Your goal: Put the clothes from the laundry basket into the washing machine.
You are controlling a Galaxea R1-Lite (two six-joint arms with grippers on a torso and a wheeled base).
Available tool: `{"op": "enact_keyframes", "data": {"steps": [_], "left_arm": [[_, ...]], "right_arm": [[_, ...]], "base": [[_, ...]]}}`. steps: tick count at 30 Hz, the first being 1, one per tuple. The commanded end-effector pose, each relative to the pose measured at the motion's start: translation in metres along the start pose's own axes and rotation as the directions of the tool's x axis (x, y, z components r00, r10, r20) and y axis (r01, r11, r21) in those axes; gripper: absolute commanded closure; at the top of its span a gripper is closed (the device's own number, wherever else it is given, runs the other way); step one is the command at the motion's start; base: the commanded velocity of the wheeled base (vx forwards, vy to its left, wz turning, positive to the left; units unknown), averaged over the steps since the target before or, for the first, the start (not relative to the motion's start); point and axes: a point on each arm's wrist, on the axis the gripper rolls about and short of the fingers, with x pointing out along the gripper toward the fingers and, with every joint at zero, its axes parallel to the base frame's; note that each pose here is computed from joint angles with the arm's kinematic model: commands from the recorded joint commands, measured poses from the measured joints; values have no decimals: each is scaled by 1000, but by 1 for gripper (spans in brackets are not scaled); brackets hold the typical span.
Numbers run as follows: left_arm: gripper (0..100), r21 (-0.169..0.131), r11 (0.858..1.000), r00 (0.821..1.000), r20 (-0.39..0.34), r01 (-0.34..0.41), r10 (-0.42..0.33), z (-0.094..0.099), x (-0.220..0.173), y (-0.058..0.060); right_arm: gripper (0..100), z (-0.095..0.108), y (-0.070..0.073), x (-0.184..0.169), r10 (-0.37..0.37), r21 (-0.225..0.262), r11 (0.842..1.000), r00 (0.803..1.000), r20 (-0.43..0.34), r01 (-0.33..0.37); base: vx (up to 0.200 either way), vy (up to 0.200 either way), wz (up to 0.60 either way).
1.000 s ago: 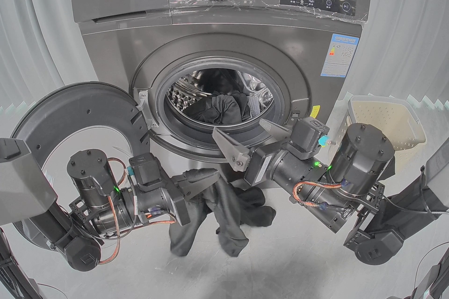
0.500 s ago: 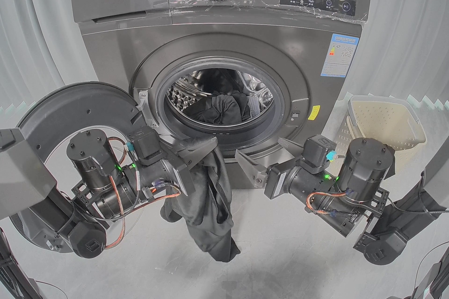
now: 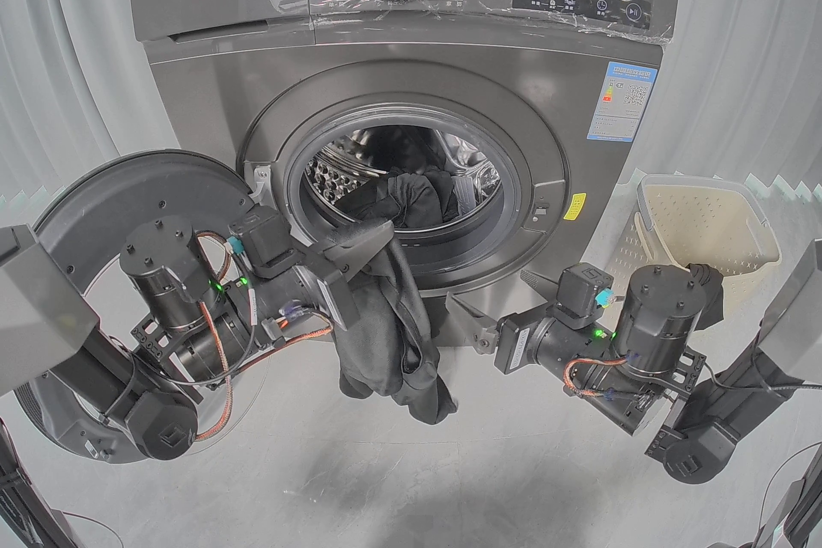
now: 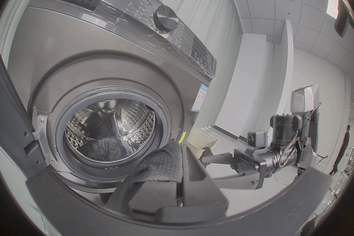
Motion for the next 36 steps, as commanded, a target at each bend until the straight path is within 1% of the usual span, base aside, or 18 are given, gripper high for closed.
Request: {"op": "enact_keyframes", "data": {"steps": [1, 3, 4, 7, 9, 12, 15, 16, 17, 18, 19, 23, 26, 30, 31, 32, 36], "left_arm": [[100, 5, 1000, 1000, 20, -13, 13, 6, 4, 1], [100, 5, 1000, 1000, 20, -13, 13, 6, 4, 1], [100, 10, 1000, 999, 36, -18, 18, 10, 8, 2], [100, 12, 1000, 999, 43, -22, 21, 13, 11, 3], [100, 15, 999, 998, 59, -32, 31, 21, 13, 2], [100, 16, 999, 997, 65, -36, 34, 26, 16, 2], [100, 20, 999, 997, 76, -34, 32, 34, 18, 1], [100, 20, 999, 997, 75, -34, 32, 35, 18, 1], [100, 20, 999, 997, 75, -34, 32, 35, 18, 1], [100, 19, 999, 997, 75, -33, 31, 37, 19, 1], [100, 20, 999, 996, 79, -30, 29, 38, 20, 0], [100, 20, 999, 996, 80, -30, 28, 39, 20, 0], [100, 24, 999, 996, 84, -30, 28, 41, 17, -1], [100, 24, 999, 996, 87, -29, 27, 42, 17, -1], [100, 24, 999, 996, 87, -29, 27, 42, 17, -2], [100, 26, 999, 995, 92, -29, 26, 44, 16, -2], [100, 25, 999, 996, 90, -29, 26, 44, 15, -2]], "right_arm": [[0, -10, -2, 3, -6, -9, 1000, 999, -33, 5], [0, -10, -2, 3, -6, -9, 1000, 999, -33, 5], [0, -18, -4, 6, -14, -13, 1000, 998, -57, 13], [0, -24, -5, 8, -18, -18, 1000, 997, -74, 17], [0, -31, -5, 9, -22, -23, 1000, 995, -93, 19], [0, -39, -6, 7, -22, -32, 999, 992, -126, 19], [0, -49, -8, 1, -25, -70, 997, 985, -168, 14], [0, -55, -10, -2, -27, -83, 996, 981, -194, 11], [0, -55, -10, -2, -27, -83, 996, 981, -194, 11], [0, -63, -11, -2, -18, -86, 996, 975, -222, -1], [0, -68, -11, -2, -2, -83, 996, 972, -234, -18], [0, -72, -8, 2, 43, -75, 995, 973, -226, -62], [0, -78, -10, 6, 57, -76, 994, 968, -243, -78], [0, -91, -12, 12, 51, -78, 994, 962, -269, -74], [0, -91, -12, 12, 51, -78, 994, 962, -269, -74], [0, -94, -18, 18, 37, -78, 995, 964, -264, -60], [0, -95, -21, 35, 27, -75, 996, 973, -230, -45]], "base": [[0, 0, 0], [0, 0, 0], [0, 0, 0], [0, 0, 0], [0, 0, 0], [0, 0, 0], [0, 0, 0], [0, 0, 0], [0, 0, 0], [0, 0, 0], [0, 0, 0], [0, 0, 0], [0, 0, 0], [0, 0, 0], [0, 0, 0], [0, 0, 0], [0, 0, 0]]}}
